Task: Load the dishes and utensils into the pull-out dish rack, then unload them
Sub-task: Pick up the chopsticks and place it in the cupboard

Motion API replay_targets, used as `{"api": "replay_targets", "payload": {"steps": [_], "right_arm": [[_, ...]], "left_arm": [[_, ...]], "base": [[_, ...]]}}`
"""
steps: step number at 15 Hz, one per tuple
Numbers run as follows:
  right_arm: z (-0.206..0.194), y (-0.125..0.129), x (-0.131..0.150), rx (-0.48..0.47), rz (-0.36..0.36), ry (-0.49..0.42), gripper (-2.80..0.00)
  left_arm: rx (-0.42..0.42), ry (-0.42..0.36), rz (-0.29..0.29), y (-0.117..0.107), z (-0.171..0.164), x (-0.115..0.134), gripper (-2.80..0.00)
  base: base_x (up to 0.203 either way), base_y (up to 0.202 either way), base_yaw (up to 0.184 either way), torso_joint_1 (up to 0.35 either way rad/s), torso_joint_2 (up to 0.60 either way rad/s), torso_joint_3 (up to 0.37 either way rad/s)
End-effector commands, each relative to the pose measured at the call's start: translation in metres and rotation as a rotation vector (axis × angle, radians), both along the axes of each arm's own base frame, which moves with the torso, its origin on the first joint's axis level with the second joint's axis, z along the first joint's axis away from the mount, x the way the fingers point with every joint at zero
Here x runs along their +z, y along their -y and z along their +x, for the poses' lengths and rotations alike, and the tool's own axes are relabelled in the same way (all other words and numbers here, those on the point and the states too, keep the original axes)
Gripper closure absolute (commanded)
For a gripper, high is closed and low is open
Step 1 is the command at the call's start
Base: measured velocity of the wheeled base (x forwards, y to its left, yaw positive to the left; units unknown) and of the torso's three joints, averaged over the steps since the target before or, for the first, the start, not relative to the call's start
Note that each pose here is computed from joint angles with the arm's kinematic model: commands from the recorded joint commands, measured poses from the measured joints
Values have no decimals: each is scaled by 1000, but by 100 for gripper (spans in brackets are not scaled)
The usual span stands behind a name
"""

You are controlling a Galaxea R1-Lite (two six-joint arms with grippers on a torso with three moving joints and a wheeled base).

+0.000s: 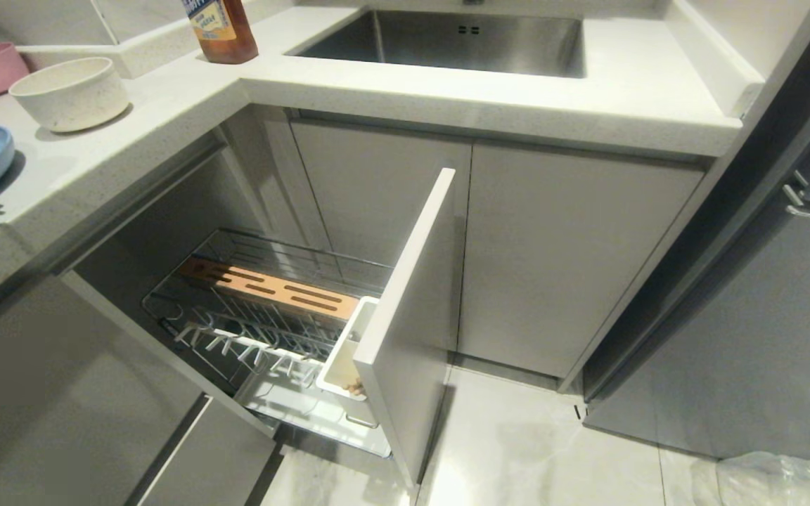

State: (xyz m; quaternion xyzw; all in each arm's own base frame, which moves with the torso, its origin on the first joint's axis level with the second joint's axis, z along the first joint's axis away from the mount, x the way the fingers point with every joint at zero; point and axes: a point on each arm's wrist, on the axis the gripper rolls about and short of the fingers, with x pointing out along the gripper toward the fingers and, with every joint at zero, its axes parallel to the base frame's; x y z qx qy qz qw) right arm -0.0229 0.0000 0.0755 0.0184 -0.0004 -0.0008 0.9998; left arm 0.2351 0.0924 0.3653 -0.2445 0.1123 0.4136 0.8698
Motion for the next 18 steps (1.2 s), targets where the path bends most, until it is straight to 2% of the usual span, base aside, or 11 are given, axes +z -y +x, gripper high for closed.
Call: {"api": "replay_targets", "payload": {"steps": [1,2,13,15,18], "right_arm": [[0,0,0,0,0,-1,0],[0,0,0,0,0,-1,0],[0,0,0,0,0,-1,0],[0,0,0,0,0,-1,0],[0,0,0,0,0,-1,0]], "left_arm": [[4,-7,-3,0,1,-2,-268],[1,-10,3,0,1,-1,0],[-3,1,9,1,-3,2,0],[-3,39,23,6,-16,12,0],[-37,161,64,26,-56,40,0]], "base": [[0,0,0,0,0,0],[0,0,0,0,0,0],[0,0,0,0,0,0],[0,0,0,0,0,0],[0,0,0,0,0,0]]}}
